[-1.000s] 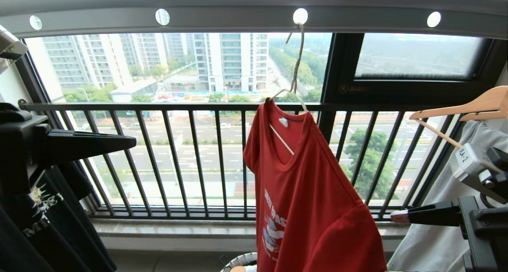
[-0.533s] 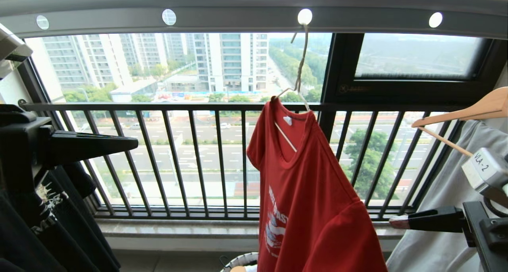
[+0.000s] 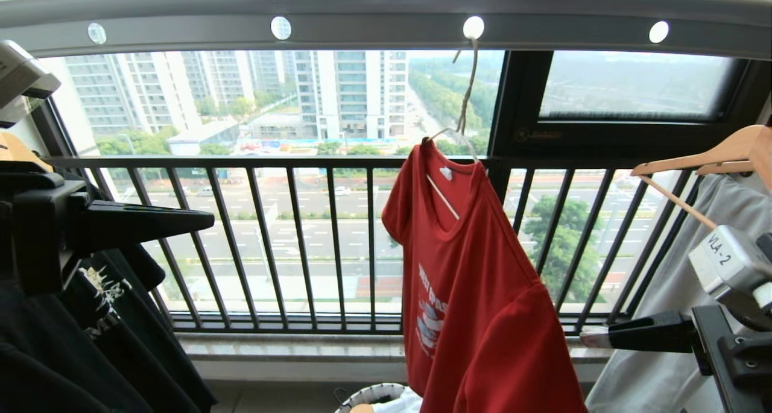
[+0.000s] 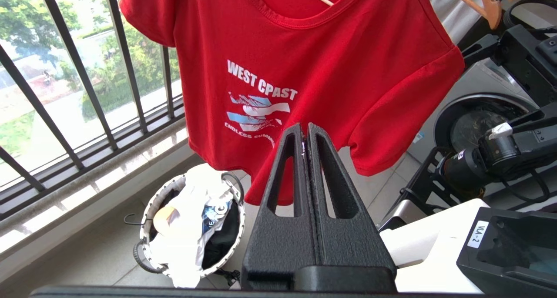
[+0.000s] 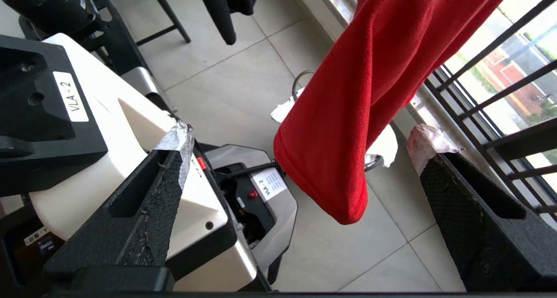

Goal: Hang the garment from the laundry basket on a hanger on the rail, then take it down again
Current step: Take the clothes off the clothes rack

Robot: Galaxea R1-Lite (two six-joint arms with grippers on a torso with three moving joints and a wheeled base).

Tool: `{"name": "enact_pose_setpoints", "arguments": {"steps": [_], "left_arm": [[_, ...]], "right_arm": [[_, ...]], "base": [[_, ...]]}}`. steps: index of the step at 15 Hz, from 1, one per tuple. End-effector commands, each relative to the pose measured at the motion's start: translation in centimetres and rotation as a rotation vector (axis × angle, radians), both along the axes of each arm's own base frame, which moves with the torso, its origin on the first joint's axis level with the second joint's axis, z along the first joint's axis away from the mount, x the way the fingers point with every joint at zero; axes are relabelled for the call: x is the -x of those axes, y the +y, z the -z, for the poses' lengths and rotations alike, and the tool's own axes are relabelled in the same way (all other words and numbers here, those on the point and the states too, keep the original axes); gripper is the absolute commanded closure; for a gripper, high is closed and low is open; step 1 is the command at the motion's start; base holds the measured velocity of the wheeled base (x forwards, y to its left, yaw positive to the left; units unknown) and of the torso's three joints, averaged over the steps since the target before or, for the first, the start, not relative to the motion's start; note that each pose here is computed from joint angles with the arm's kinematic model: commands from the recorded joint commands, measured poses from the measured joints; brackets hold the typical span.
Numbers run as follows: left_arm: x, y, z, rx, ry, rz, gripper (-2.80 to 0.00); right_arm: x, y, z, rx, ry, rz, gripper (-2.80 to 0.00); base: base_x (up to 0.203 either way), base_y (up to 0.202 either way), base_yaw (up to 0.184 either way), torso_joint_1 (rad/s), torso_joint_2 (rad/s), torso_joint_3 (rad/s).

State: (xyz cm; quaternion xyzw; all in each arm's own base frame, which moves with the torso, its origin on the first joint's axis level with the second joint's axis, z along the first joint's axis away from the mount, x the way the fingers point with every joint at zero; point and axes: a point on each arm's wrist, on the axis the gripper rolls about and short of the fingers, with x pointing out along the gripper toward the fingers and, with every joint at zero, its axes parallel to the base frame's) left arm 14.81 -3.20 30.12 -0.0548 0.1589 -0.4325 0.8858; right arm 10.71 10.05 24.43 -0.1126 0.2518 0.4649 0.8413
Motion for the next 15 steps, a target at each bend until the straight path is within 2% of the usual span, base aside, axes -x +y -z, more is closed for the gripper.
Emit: {"name": "enact_pose_setpoints", "arguments": {"steps": [1, 4, 6, 7, 15], "left_arm": [[-0.2, 0.0, 0.1, 0.001, 0.008, 0.004, 0.0], [-0.1, 0.0, 0.1, 0.0, 0.005, 0.002, 0.0], [0.0, 0.0, 0.1, 0.0, 0.004, 0.002, 0.0], [0.0, 0.0, 0.0, 0.001, 0.002, 0.002, 0.0], [0.1, 0.0, 0.0, 0.001, -0.001, 0.002, 0.0]], "right_arm": [[-1.2, 1.4, 0.4, 0.033, 0.03, 0.015, -2.8], [-3.0, 2.7, 0.8, 0.053, -0.018, 0.095, -2.8], [-3.0, 2.6, 1.3, 0.076, -0.016, 0.119, -2.8], [-2.8, 2.4, 1.5, 0.082, -0.015, 0.124, 0.0], [-2.3, 1.6, 2.1, 0.097, -0.01, 0.15, 0.0]], "base": [[0.0, 0.0, 0.0, 0.0, 0.0, 0.0], [0.0, 0.0, 0.0, 0.0, 0.0, 0.0], [0.0, 0.0, 0.0, 0.0, 0.0, 0.0], [0.0, 0.0, 0.0, 0.0, 0.0, 0.0], [0.0, 0.0, 0.0, 0.0, 0.0, 0.0]]}}
